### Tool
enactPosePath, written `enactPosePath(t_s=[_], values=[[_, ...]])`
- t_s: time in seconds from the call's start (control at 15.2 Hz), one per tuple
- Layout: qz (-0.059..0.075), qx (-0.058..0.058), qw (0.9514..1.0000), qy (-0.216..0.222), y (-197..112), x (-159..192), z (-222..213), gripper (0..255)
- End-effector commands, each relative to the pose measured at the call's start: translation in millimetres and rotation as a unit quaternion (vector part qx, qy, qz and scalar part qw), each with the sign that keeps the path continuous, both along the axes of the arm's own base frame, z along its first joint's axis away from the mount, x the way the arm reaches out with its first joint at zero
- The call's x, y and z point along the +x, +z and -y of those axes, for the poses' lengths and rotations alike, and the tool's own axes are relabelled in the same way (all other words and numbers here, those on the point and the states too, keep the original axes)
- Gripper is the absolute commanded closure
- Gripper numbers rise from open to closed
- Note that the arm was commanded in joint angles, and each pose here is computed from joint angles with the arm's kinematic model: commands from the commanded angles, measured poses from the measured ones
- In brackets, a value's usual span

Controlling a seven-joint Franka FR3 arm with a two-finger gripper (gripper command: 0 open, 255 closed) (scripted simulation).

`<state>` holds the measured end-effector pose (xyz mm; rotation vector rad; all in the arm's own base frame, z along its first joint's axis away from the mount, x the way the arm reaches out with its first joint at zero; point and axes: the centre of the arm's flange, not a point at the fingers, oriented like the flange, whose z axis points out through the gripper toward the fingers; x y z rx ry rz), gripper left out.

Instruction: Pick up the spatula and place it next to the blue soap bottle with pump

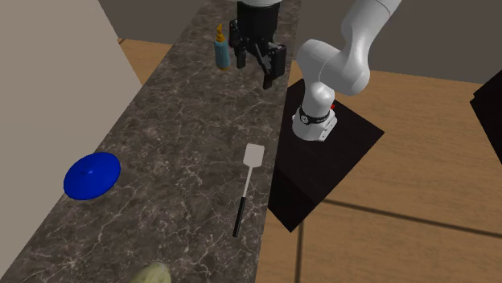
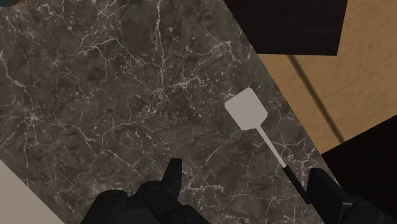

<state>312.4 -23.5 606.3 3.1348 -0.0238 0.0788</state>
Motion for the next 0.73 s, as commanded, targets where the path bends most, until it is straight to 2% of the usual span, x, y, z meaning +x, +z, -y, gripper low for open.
enactPosePath(t_s=[0.0,0.33,0.66], values=[[0.000,0.000,1.0000,0.000,0,0,0,0],[0.002,0.001,0.9971,0.077,-54,33,-16,0],[0.003,0.002,0.9882,0.153,-108,63,-37,0]])
